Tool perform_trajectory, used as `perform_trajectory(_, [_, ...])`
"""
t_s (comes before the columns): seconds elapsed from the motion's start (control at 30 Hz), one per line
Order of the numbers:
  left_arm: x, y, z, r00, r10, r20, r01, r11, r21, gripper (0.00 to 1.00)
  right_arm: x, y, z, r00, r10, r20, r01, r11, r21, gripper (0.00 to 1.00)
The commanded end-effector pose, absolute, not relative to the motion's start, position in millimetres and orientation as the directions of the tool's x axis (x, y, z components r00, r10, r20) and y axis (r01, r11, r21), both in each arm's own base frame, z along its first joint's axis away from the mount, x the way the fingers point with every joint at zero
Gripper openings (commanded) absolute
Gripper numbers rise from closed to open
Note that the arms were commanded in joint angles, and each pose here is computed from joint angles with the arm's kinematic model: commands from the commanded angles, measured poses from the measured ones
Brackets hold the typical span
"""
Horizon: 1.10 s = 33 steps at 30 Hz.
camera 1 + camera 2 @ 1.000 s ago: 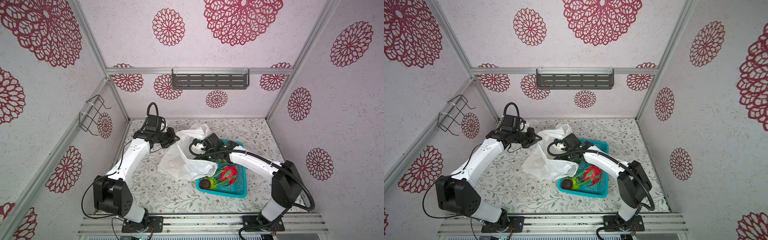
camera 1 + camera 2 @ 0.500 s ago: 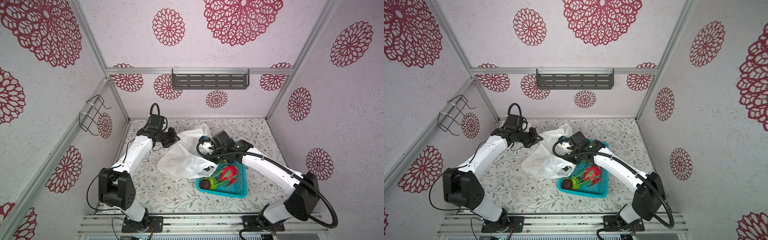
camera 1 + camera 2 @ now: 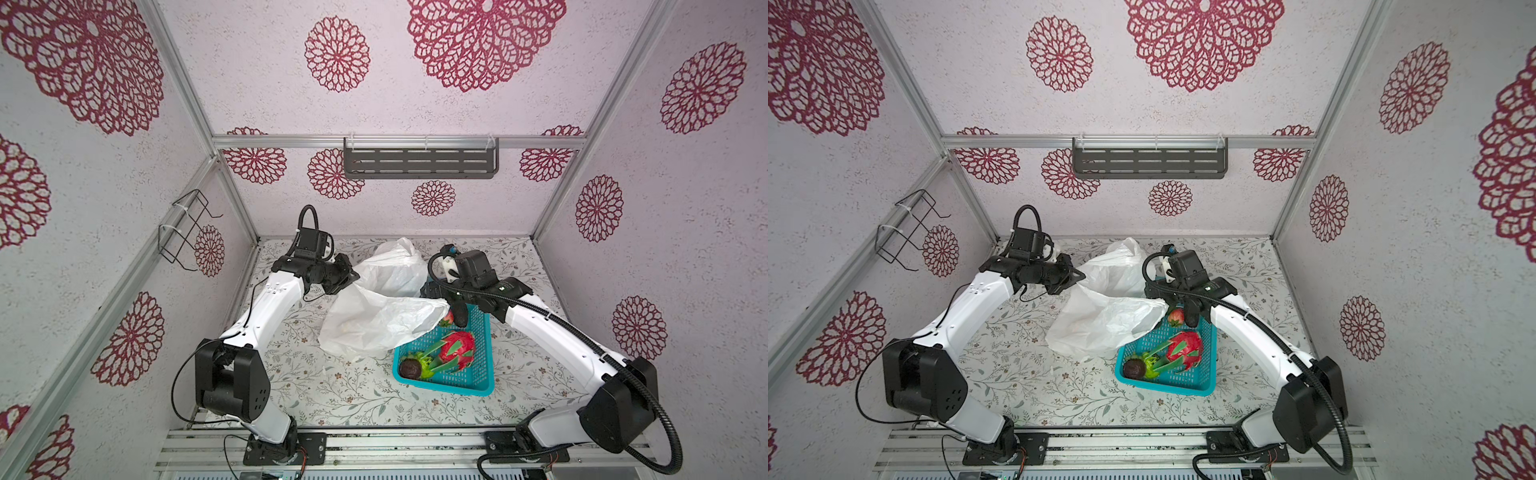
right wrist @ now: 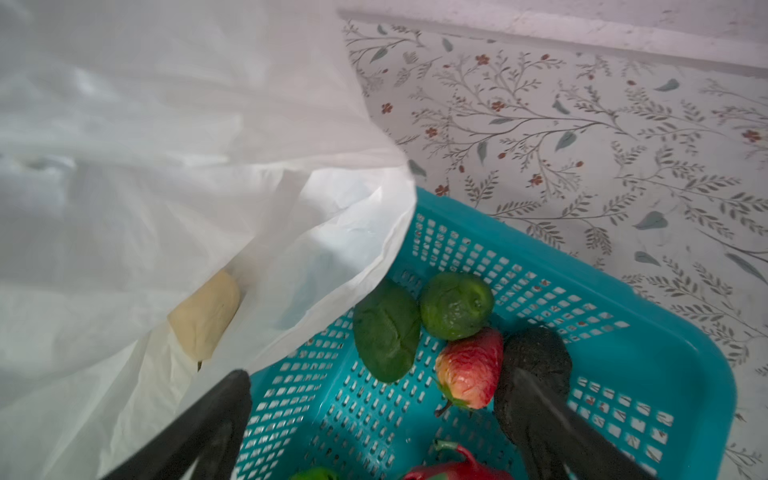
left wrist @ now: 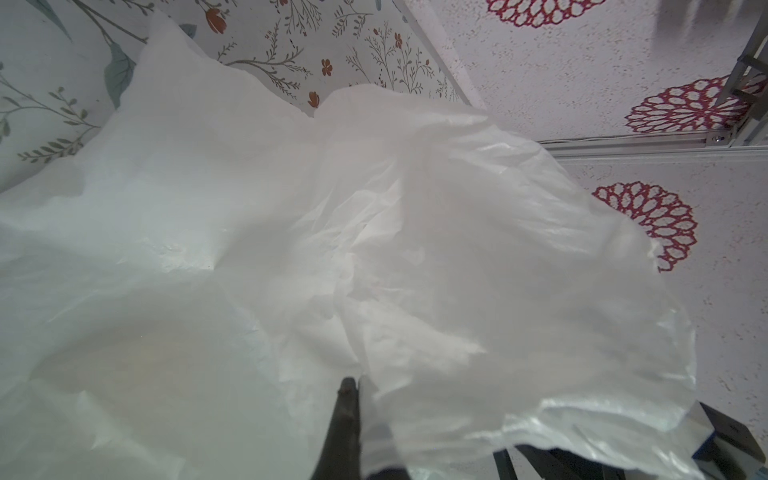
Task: Place the fruits into the plastic bag
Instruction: 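Open the right gripper to release the pear and withdraw it from the bag, then lower the right gripper into the basket and grasp a green guava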
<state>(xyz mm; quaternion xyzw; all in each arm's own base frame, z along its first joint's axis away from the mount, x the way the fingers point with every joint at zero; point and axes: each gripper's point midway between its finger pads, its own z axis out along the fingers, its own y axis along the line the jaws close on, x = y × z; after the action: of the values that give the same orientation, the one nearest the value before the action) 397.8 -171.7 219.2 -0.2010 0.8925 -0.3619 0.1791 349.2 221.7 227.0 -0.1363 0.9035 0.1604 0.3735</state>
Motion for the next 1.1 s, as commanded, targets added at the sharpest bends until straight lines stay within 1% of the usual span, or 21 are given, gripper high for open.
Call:
perform_trajectory(0.0, [395, -164, 234, -0.836, -0.505, -0.216, -0.209, 0.656, -0.725, 0.0, 368, 206, 246, -0.636, 0.042, -0.771, -0.213, 0.95, 0.228, 0.98])
perform_trajectory(0.1, [391, -160, 235, -0.83, -0.51, -0.228, -0.213, 0.665, -0.715, 0.0, 373, 185, 250, -0.605, 0.146, -0.783, -0.137, 0.949, 0.283, 0.98])
perform_trajectory(0.2, [389, -156, 233, -0.828, -0.509, -0.237, -0.218, 0.68, -0.7, 0.0, 371, 184, 261, -0.569, 0.207, -0.796, -0.191, 0.908, 0.373, 0.98])
perform_trajectory(0.3, [389, -156, 231, -0.834, -0.501, -0.232, -0.218, 0.685, -0.695, 0.0, 367, 191, 266, -0.564, 0.211, -0.799, -0.241, 0.883, 0.403, 0.98])
perform_trajectory(0.37, [389, -158, 232, -0.838, -0.496, -0.228, -0.215, 0.683, -0.698, 0.0, 368, 189, 256, -0.586, 0.206, -0.784, -0.22, 0.891, 0.398, 0.97])
perform_trajectory(0.47, [388, -159, 237, -0.839, -0.492, -0.233, -0.202, 0.68, -0.705, 0.0, 370, 177, 228, -0.648, 0.184, -0.739, -0.128, 0.93, 0.344, 0.95])
perform_trajectory(0.53, [388, -159, 241, -0.838, -0.49, -0.241, -0.191, 0.677, -0.711, 0.0, 370, 175, 208, -0.694, 0.15, -0.704, -0.112, 0.944, 0.312, 0.94])
perform_trajectory(0.63, [388, -160, 245, -0.837, -0.488, -0.247, -0.178, 0.671, -0.719, 0.0, 365, 184, 179, -0.762, 0.092, -0.641, -0.139, 0.943, 0.301, 0.89])
perform_trajectory(0.77, [386, -159, 245, -0.837, -0.488, -0.248, -0.179, 0.672, -0.719, 0.0, 357, 202, 144, -0.83, 0.034, -0.557, -0.192, 0.92, 0.342, 0.77])
perform_trajectory(0.83, [386, -158, 243, -0.838, -0.489, -0.243, -0.184, 0.673, -0.716, 0.0, 352, 214, 132, -0.85, 0.008, -0.526, -0.223, 0.9, 0.375, 0.73])
perform_trajectory(0.93, [385, -158, 243, -0.837, -0.489, -0.244, -0.186, 0.674, -0.715, 0.0, 346, 232, 119, -0.872, -0.04, -0.489, -0.271, 0.871, 0.411, 0.73])
perform_trajectory(1.07, [385, -157, 242, -0.837, -0.49, -0.243, -0.187, 0.675, -0.714, 0.0, 346, 242, 101, -0.887, -0.08, -0.455, -0.284, 0.871, 0.401, 0.72])
